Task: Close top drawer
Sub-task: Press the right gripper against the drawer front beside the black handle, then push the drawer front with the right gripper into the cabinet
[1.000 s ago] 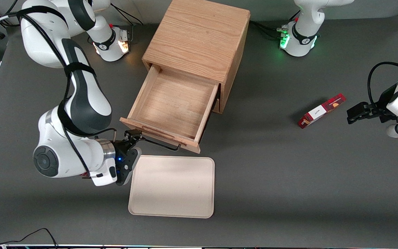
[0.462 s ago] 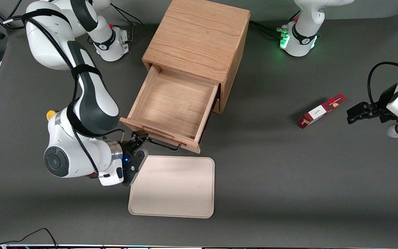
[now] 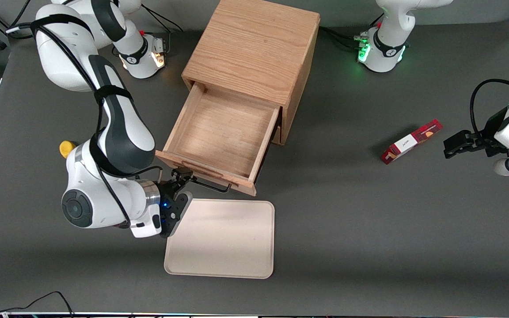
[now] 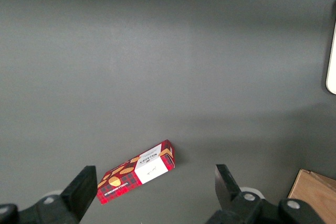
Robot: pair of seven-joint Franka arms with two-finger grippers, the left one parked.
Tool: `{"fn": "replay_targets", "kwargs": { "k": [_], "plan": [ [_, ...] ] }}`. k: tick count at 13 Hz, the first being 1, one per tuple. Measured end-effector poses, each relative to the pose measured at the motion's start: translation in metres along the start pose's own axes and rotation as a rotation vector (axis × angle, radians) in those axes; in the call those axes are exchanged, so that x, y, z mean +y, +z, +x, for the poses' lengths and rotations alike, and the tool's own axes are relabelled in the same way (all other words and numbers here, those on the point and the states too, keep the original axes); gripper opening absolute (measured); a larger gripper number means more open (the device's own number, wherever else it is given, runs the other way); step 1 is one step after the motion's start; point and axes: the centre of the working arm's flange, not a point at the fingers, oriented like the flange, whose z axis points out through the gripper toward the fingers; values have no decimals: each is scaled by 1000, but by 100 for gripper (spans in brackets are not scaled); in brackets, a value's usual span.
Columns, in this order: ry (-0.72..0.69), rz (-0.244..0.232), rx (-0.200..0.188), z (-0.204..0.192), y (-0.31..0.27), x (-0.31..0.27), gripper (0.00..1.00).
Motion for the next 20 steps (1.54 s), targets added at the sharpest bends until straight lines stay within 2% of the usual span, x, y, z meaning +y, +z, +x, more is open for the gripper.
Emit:
{"fn": "replay_targets", "kwargs": {
  "k": [14,17,20],
  "plan": [
    [-5,36,8,10,41,-9,100],
    [-12,46,-2,7,41,-23,100],
    [-22,44,8,4,50,-47,100]
  ]
}}
